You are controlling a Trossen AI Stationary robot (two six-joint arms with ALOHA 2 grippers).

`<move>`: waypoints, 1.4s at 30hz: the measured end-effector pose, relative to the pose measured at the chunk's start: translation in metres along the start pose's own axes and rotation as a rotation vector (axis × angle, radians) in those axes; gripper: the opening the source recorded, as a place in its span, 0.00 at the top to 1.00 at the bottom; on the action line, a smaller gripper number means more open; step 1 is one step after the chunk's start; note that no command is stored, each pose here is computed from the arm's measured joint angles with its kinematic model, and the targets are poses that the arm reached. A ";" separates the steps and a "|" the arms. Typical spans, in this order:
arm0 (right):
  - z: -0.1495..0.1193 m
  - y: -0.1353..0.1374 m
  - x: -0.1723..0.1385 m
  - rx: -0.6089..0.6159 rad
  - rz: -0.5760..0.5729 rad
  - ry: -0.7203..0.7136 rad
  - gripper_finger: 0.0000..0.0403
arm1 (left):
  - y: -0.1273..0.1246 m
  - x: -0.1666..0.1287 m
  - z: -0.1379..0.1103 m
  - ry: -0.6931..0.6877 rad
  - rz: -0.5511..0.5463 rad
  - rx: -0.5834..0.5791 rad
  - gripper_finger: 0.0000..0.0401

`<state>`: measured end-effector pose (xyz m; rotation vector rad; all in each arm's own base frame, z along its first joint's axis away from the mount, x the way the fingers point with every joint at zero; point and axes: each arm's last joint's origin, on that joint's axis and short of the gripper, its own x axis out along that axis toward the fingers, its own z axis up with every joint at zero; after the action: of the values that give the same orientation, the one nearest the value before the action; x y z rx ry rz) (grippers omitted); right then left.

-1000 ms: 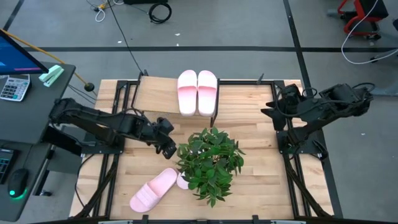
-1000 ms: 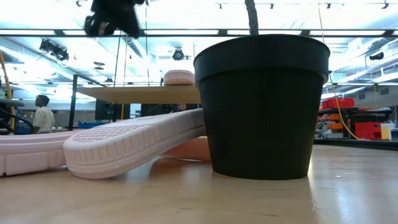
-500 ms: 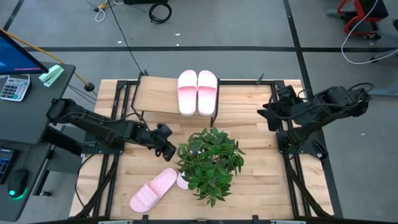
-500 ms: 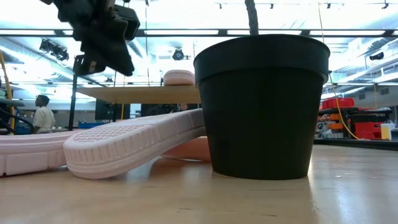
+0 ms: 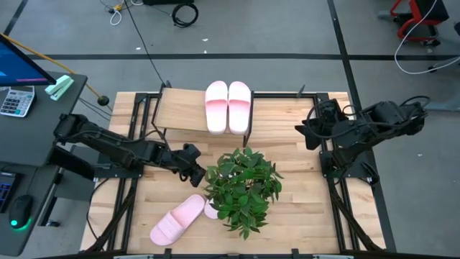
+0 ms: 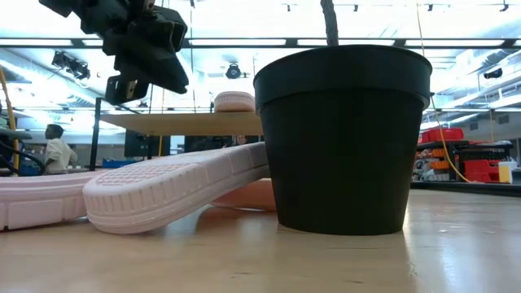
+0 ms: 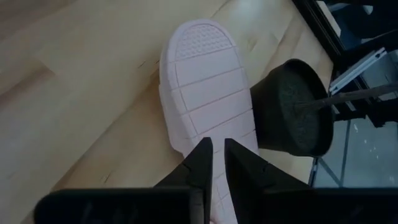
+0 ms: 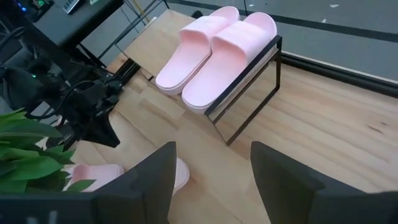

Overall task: Pick and place slides into the shelf
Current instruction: Put the pink slide on the shelf

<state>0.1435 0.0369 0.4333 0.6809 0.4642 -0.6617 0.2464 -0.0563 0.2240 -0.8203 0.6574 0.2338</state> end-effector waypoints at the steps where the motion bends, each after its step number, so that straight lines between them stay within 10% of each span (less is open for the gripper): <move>1: 0.000 0.001 0.001 0.002 -0.002 0.000 0.47 | 0.000 0.000 0.000 -0.002 -0.002 0.007 0.88; 17: -0.004 0.009 0.009 0.021 -0.015 0.004 0.47 | 0.015 0.044 -0.013 0.089 0.120 -0.023 0.77; 31: -0.004 0.012 0.010 0.035 0.002 0.003 0.47 | 0.018 0.076 -0.021 0.202 0.014 -0.080 0.52; 42: -0.003 0.012 0.010 0.034 0.004 0.002 0.47 | 0.017 0.090 -0.028 0.218 -0.031 -0.118 0.51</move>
<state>0.1583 0.0428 0.4305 0.7147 0.4542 -0.6670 0.2969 -0.0708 0.1436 -0.9771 0.8403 0.1573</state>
